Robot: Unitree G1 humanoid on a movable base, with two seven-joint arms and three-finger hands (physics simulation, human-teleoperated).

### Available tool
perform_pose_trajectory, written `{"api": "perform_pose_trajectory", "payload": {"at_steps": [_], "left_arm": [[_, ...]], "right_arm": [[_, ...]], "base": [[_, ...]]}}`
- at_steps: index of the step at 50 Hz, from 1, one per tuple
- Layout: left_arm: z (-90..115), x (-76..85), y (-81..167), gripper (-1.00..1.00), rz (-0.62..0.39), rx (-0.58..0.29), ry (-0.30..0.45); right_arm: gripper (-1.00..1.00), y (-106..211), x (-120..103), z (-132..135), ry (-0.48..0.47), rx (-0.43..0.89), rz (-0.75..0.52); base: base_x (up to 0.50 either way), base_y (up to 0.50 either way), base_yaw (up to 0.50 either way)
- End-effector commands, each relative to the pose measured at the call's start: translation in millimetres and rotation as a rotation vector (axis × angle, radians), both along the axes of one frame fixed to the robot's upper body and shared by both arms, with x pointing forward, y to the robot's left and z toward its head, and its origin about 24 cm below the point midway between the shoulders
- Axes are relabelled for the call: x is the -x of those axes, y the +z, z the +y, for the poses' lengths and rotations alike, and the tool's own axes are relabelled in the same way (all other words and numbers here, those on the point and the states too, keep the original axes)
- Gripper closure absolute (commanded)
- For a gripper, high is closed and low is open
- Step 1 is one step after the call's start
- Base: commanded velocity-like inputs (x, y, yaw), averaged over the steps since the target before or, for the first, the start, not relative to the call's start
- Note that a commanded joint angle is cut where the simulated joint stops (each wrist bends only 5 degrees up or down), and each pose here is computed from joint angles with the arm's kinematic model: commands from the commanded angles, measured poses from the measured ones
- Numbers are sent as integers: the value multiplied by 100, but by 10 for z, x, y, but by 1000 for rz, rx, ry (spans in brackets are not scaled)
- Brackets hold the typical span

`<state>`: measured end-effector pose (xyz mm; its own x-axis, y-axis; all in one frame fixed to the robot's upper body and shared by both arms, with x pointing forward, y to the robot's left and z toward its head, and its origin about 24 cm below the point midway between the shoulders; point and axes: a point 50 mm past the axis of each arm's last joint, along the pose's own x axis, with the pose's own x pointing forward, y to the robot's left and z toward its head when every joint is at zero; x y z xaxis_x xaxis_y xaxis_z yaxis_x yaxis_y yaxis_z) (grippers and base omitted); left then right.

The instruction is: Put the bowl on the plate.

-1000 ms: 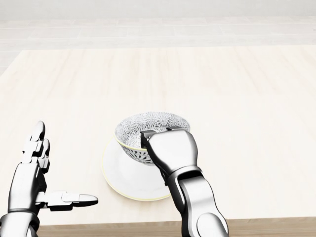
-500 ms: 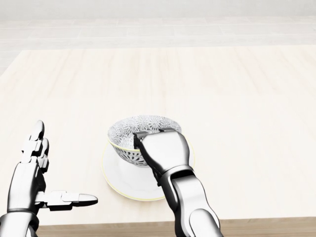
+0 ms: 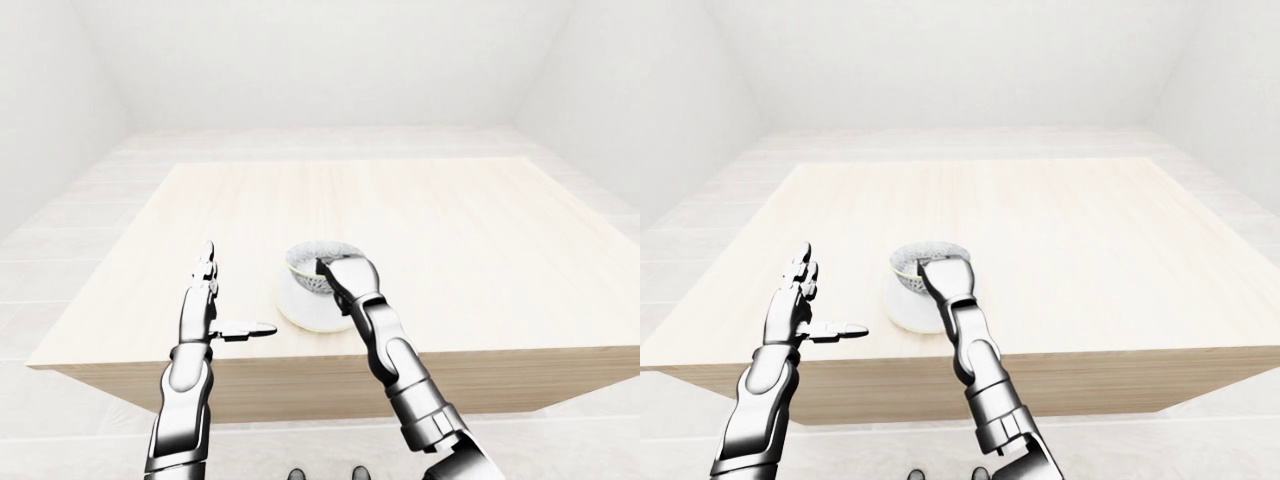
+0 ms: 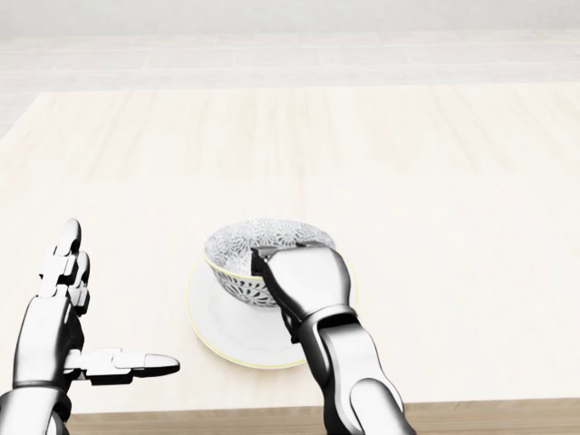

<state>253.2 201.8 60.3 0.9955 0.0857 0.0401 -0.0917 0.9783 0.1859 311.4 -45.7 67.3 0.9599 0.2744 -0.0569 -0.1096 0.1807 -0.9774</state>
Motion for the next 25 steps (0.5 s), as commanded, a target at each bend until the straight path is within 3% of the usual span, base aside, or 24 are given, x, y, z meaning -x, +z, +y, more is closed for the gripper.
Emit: {"api": "perform_pose_trajectory", "payload": {"at_steps": [1, 25], "left_arm": [[-4, -3, 4, -100, -1, 1, 1], [3, -9, 19, -100, -3, 6, 3]], "right_arm": [[63, -32, -20, -28, -15, -32, -13], [64, -100, -12, -41, -20, -42, 0]], "base": [[0, 0, 0], [0, 0, 0]]}}
